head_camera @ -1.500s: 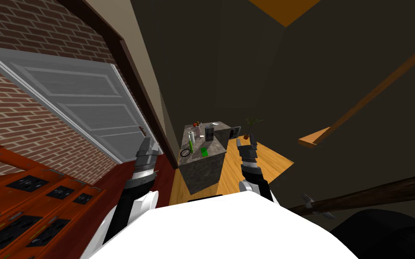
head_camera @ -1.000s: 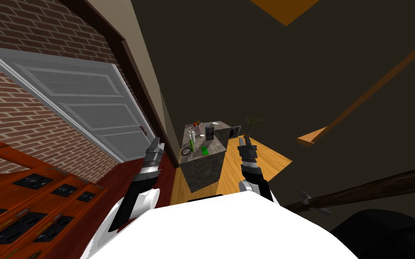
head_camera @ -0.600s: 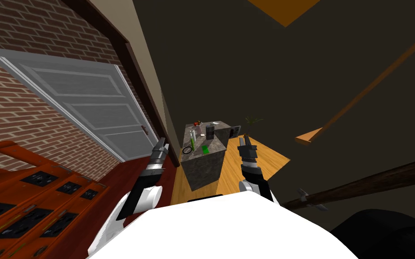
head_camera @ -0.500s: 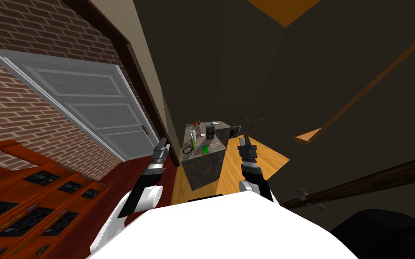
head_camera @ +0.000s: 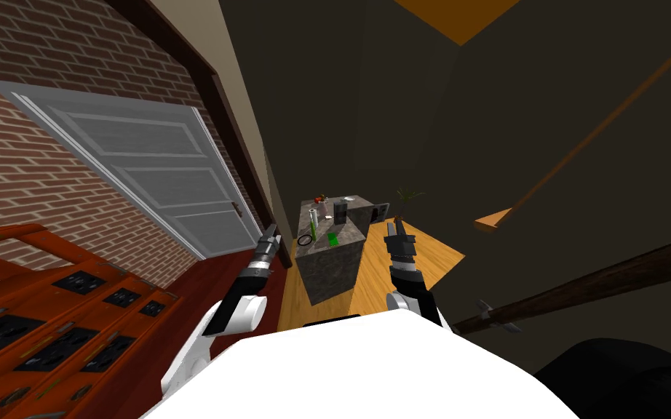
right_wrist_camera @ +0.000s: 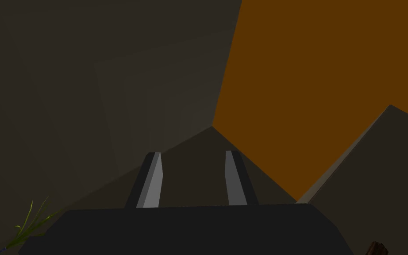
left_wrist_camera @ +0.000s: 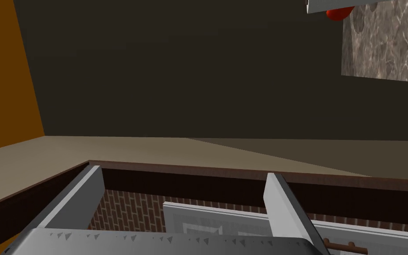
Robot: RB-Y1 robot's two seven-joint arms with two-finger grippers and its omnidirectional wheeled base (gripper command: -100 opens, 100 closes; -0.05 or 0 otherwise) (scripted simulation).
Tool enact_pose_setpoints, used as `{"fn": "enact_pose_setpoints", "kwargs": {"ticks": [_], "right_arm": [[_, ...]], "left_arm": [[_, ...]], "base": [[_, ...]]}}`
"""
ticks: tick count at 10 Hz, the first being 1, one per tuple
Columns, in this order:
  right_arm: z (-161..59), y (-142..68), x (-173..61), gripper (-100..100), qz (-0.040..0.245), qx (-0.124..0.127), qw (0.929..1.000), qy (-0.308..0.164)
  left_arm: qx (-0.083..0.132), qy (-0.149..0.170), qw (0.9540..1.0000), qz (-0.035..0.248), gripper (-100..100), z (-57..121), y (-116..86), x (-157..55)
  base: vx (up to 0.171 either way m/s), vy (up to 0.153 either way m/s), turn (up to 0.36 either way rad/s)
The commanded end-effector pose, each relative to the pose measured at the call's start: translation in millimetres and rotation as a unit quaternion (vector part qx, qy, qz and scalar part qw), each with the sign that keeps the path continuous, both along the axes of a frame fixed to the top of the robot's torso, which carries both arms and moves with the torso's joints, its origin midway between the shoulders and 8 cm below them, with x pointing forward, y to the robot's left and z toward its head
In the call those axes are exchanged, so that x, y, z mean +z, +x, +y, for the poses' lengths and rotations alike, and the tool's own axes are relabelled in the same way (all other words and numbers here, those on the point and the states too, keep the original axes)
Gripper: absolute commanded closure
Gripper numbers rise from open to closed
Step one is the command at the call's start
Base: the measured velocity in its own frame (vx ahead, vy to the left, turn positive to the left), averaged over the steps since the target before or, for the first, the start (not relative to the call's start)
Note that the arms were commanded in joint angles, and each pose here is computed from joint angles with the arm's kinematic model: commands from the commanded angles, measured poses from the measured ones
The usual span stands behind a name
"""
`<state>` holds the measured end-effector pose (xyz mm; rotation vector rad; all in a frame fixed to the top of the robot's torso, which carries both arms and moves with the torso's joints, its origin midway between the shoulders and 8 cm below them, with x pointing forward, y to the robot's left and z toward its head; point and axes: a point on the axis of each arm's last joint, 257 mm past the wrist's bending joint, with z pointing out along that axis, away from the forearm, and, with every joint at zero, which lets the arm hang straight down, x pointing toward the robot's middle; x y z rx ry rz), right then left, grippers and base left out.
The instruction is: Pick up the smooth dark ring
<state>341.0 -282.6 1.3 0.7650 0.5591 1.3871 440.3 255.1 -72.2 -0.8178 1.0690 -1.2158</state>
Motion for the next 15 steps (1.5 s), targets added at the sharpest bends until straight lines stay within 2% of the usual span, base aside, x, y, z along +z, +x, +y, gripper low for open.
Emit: {"fn": "enact_pose_setpoints", "kwargs": {"ticks": [1, 4, 5, 8, 9, 10, 11, 12, 15], "right_arm": [[0.0, 0.0, 0.0, 0, 0.0, 0.0, 1.0, 0.0], [0.0, 0.0, 0.0, 0, 0.0, 0.0, 1.0, 0.0], [0.0, 0.0, 0.0, 0, 0.0, 0.0, 1.0, 0.0], [0.0, 0.0, 0.0, 0, 0.0, 0.0, 1.0, 0.0], [0.0, 0.0, 0.0, 0, 0.0, 0.0, 1.0, 0.0], [0.0, 0.0, 0.0, 0, 0.0, 0.0, 1.0, 0.0], [0.0, 0.0, 0.0, 0, 0.0, 0.0, 1.0, 0.0], [0.0, 0.0, 0.0, 0, 0.0, 0.0, 1.0, 0.0], [0.0, 0.0, 0.0, 0, 0.0, 0.0, 1.0, 0.0]], "left_arm": [[-0.011, -0.009, 0.9996, 0.026, -100, -5.4, 7.9, -12.7], [-0.02, -0.015, 0.998, 0.058, -100, -10.7, 16.2, -28.8], [-0.031, -0.021, 0.9965, 0.074, -100, -17.3, 22.2, -37.2], [-0.037, -0.025, 0.9927, 0.112, -100, -22.5, 29.4, -56.4], [-0.046, -0.029, 0.9897, 0.133, -100, -28.9, 34.6, -67.1], [-0.045, -0.029, 0.9888, 0.139, -100, -28.4, 34.8, -70.4], [-0.054, -0.031, 0.986, 0.154, -100, -35.0, 39.3, -78.1], [-0.052, -0.03, 0.9843, 0.166, -100, -34.2, 39.5, -84.2], [-0.066, -0.03, 0.9752, 0.209, -100, -45.1, 47.1, -106.9]], "base": [[-0.058, 0.023, 0.012], [-0.053, 0.015, 0.005], [-0.055, 0.018, 0.008], [-0.043, 0.015, 0.001], [-0.055, 0.019, -0.003], [-0.047, 0.016, 0.0], [-0.043, 0.018, -0.009], [-0.032, 0.02, -0.007], [-0.028, 0.021, -0.016]]}}
